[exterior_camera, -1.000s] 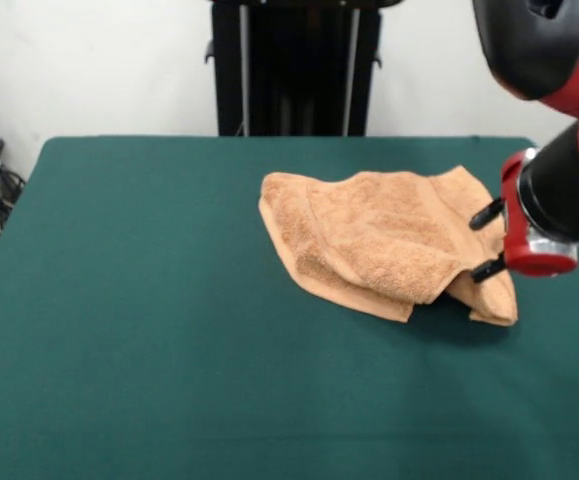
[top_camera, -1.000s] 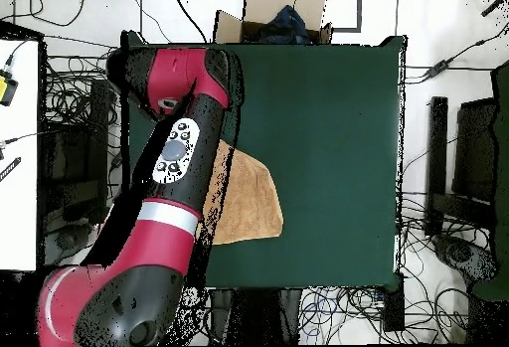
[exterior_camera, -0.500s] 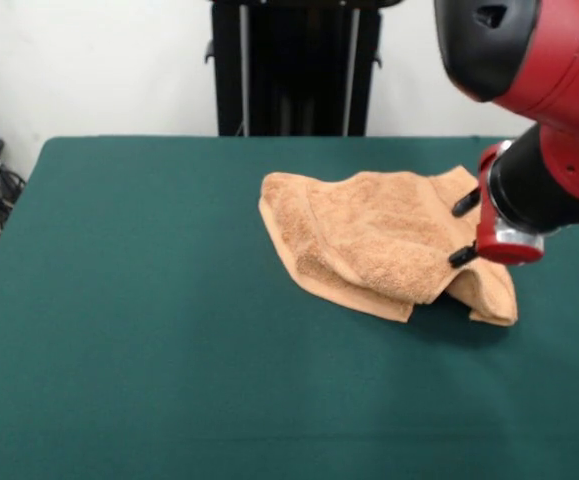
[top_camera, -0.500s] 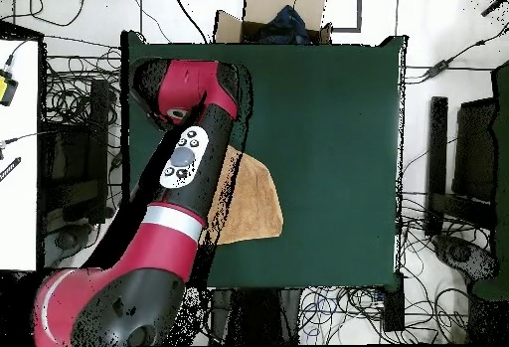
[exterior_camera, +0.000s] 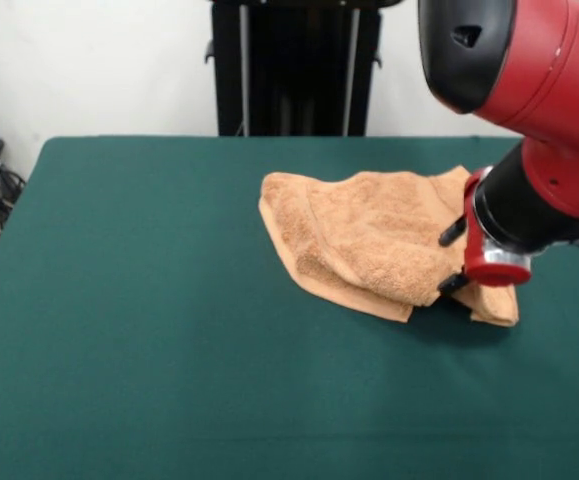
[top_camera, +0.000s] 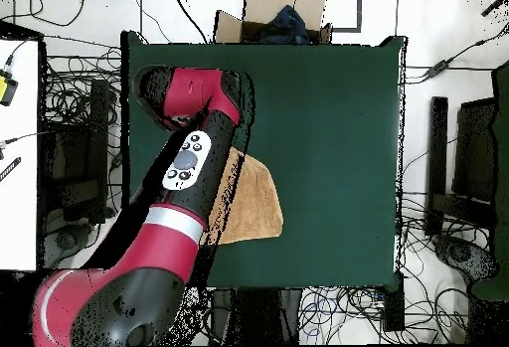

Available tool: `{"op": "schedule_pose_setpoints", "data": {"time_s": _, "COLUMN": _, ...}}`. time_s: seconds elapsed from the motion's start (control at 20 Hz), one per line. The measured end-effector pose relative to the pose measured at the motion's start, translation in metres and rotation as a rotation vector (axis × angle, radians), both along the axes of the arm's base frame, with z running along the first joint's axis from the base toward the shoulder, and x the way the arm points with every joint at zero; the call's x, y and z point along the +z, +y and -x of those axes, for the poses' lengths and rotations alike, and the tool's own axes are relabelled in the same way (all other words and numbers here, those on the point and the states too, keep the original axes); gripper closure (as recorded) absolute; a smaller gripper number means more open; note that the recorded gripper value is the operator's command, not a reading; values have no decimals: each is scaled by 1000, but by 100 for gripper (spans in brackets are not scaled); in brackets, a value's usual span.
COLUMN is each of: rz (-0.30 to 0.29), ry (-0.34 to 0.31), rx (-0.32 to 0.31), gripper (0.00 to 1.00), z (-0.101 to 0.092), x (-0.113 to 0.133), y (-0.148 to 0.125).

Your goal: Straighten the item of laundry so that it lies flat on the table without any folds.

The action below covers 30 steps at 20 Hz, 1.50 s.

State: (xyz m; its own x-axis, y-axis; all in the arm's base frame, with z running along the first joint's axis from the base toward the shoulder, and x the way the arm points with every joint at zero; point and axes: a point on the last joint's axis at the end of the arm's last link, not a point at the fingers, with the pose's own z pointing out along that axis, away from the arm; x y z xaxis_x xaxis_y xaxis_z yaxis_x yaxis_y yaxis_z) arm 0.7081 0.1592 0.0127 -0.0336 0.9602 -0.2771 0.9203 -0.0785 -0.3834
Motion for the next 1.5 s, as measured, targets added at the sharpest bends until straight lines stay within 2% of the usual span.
{"op": "schedule_pose_setpoints", "data": {"time_s": 0.2, "rz": -11, "ry": -41, "rx": 13, "gripper": 0, "z": -5, "x": -5, "y": 3}}
{"op": "schedule_pose_setpoints", "data": {"time_s": 0.35, "rz": -25, "ry": -45, "rx": 13, "gripper": 0, "z": -5, "x": -7, "y": 7}}
{"op": "schedule_pose_setpoints", "data": {"time_s": 0.7, "rz": -59, "ry": -34, "rx": 6, "gripper": 0, "z": -2, "x": -17, "y": 18}}
{"op": "schedule_pose_setpoints", "data": {"time_s": 1.3, "rz": -82, "ry": -1, "rx": 4, "gripper": 0, "z": 9, "x": -40, "y": 25}}
{"op": "schedule_pose_setpoints", "data": {"time_s": 1.35, "rz": -93, "ry": 8, "rx": 4, "gripper": 100, "z": 12, "x": -47, "y": 29}}
{"op": "schedule_pose_setpoints", "data": {"time_s": 1.5, "rz": -101, "ry": 13, "rx": 2, "gripper": 100, "z": 14, "x": -50, "y": 31}}
